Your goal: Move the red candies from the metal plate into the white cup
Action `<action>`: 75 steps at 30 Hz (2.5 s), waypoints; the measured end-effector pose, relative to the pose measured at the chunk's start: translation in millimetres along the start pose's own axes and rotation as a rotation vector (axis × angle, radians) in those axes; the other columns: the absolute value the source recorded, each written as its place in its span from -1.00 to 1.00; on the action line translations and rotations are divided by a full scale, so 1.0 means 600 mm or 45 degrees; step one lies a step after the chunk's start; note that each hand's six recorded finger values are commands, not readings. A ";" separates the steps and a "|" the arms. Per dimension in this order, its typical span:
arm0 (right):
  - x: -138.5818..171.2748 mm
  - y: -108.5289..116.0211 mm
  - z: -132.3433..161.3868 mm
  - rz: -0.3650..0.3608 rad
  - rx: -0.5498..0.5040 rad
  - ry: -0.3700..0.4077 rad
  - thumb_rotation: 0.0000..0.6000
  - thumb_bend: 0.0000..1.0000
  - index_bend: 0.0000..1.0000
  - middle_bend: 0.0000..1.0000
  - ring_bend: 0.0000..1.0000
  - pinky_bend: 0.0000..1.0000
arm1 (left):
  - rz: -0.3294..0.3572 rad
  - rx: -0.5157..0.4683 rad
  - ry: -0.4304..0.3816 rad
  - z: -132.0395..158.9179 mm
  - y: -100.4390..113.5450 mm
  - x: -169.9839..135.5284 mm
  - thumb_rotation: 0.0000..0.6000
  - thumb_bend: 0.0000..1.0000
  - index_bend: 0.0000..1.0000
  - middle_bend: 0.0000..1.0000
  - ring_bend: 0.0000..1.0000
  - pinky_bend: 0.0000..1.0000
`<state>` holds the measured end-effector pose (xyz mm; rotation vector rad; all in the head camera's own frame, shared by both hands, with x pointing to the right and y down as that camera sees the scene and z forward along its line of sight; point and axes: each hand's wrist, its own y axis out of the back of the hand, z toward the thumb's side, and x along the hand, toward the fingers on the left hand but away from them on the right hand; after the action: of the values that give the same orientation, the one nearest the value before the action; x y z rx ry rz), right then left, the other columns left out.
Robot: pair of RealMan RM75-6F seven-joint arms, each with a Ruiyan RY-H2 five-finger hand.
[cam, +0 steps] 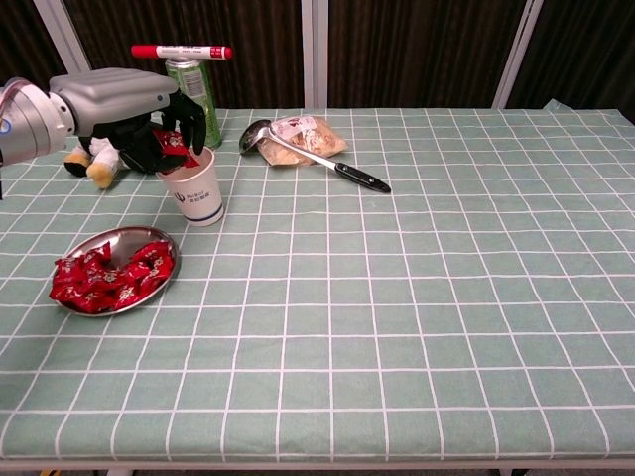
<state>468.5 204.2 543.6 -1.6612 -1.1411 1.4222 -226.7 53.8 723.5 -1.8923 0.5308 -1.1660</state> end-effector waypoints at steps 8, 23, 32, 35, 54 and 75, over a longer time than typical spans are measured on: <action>0.001 0.001 -0.004 -0.002 -0.002 -0.005 1.00 -0.86 -1.00 -0.76 -1.00 -1.00 | -0.004 0.024 -0.002 0.010 0.001 0.001 1.00 -0.01 -0.14 0.02 -0.11 0.56; 0.001 0.006 -0.007 -0.011 -0.007 0.006 1.00 -0.85 -1.00 -0.75 -1.00 -1.00 | 0.084 0.021 0.029 0.009 0.030 -0.022 1.00 -0.27 -0.30 -0.07 -0.18 0.42; -0.001 0.002 -0.003 -0.002 -0.017 0.029 1.00 -0.85 -1.00 -0.75 -1.00 -1.00 | 0.109 -0.019 0.193 -0.075 0.021 -0.162 1.00 -0.29 -0.24 -0.07 -0.18 0.38; -0.001 0.003 0.000 -0.003 -0.018 0.039 1.00 -0.85 -1.00 -0.74 -1.00 -1.00 | 0.069 -0.009 0.178 -0.073 -0.002 -0.202 1.00 -0.29 -0.24 -0.07 -0.18 0.33; 0.007 0.009 0.006 -0.014 -0.007 0.043 1.00 -0.86 -1.00 -0.74 -1.00 -1.00 | -0.147 0.171 0.075 -0.059 -0.118 -0.236 1.00 -0.43 -0.11 -0.33 -0.58 -0.30; 0.002 0.007 0.015 -0.010 0.005 0.041 1.00 -0.86 -1.00 -0.74 -1.00 -1.00 | -0.206 0.238 0.070 -0.075 -0.142 -0.215 1.00 -0.38 0.00 -0.36 -0.62 -0.35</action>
<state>460.6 203.1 537.7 -1.6693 -1.1251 1.3875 -333.7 173.9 736.1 -1.7715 0.2912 -1.3278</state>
